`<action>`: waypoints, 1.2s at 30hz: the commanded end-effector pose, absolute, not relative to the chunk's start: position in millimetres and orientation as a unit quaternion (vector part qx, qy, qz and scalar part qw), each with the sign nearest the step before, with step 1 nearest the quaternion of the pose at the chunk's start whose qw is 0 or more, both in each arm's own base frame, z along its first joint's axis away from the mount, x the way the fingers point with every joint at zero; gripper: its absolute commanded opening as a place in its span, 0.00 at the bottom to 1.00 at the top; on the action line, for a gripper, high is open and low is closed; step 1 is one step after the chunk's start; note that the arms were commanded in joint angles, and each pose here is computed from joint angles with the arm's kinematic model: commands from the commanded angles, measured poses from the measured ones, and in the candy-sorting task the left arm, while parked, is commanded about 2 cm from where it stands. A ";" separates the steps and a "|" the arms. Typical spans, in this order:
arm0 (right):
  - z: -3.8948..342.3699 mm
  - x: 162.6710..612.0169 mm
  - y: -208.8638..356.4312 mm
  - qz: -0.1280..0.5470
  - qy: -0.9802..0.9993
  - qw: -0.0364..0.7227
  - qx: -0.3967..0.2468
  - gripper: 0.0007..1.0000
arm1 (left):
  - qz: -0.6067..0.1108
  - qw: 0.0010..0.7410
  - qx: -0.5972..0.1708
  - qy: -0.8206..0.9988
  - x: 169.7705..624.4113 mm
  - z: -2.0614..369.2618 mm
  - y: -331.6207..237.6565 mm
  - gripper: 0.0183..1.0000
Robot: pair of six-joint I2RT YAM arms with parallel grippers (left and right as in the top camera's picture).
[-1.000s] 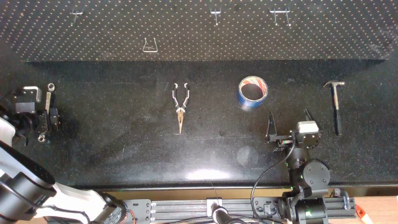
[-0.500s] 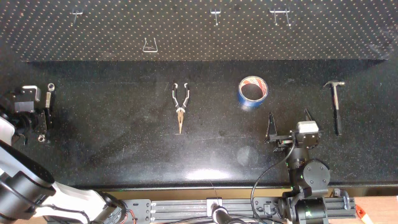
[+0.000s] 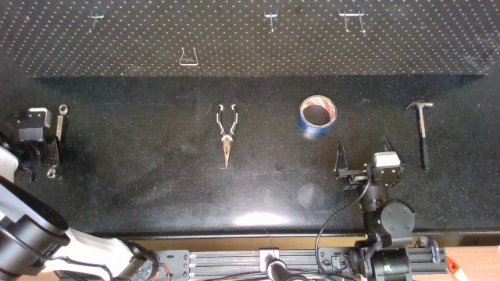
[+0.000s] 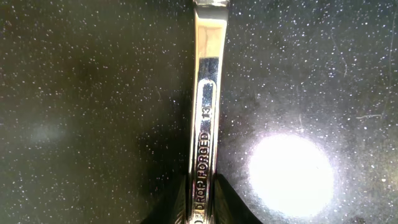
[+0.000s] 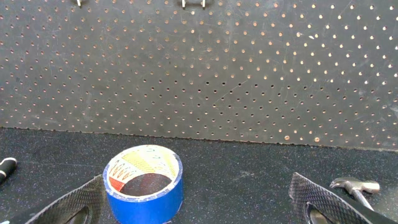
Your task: Place Tools Onto Pegboard
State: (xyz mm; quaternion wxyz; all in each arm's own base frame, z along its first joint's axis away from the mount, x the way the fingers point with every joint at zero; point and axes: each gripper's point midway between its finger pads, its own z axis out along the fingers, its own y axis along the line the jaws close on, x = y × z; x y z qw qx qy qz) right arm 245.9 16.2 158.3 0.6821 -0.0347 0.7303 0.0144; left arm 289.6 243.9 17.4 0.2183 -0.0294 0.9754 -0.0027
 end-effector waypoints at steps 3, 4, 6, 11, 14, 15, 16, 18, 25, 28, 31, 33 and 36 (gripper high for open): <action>156.9 245.5 17.7 0.011 0.731 0.681 -0.043 0.96 | -0.021 0.186 -0.037 0.982 278.5 -0.7 236.8 0.10; 157.0 245.5 17.7 0.011 0.731 0.681 -0.043 0.96 | -0.021 0.185 -0.037 0.982 278.4 -0.7 236.7 0.10; 157.0 245.5 17.7 0.011 0.731 0.681 -0.043 0.96 | -0.021 0.185 -0.037 0.982 278.6 -0.7 236.6 0.10; 157.0 245.5 17.7 0.011 0.731 0.681 -0.043 0.96 | -0.028 0.181 -0.038 0.982 274.1 7.1 231.0 0.01; 157.0 245.5 17.7 0.011 0.731 0.681 -0.043 0.96 | -0.002 0.218 -0.029 0.975 276.0 52.6 228.8 0.01; 157.0 245.5 17.7 0.011 0.731 0.681 -0.043 0.96 | 0.011 0.246 -0.030 0.969 278.2 79.4 225.9 0.01; 157.0 245.5 17.7 0.011 0.731 0.681 -0.043 0.96 | 0.030 0.280 -0.056 0.958 279.9 110.8 226.0 0.01; 157.0 245.5 17.7 0.011 0.731 0.681 -0.043 0.96 | 0.055 0.351 -0.095 0.930 280.3 171.0 216.2 0.01; 157.0 245.5 17.7 0.011 0.731 0.681 -0.043 0.96 | 0.030 0.492 -0.080 0.866 288.0 279.2 94.5 0.01; 157.0 245.5 17.7 0.011 0.731 0.681 -0.043 0.96 | 0.003 0.502 -0.030 0.864 304.4 271.4 61.3 0.01; 157.0 245.5 17.7 0.011 0.731 0.681 -0.043 0.96 | 0.004 0.531 -0.042 0.846 322.8 280.9 45.2 0.01; 156.9 245.5 17.7 0.011 0.731 0.681 -0.043 0.96 | 0.008 0.559 -0.062 0.827 334.5 295.0 44.1 0.01; 157.0 245.5 17.7 0.011 0.731 0.681 -0.043 0.96 | 0.011 0.547 -0.066 0.835 348.4 281.8 48.2 0.01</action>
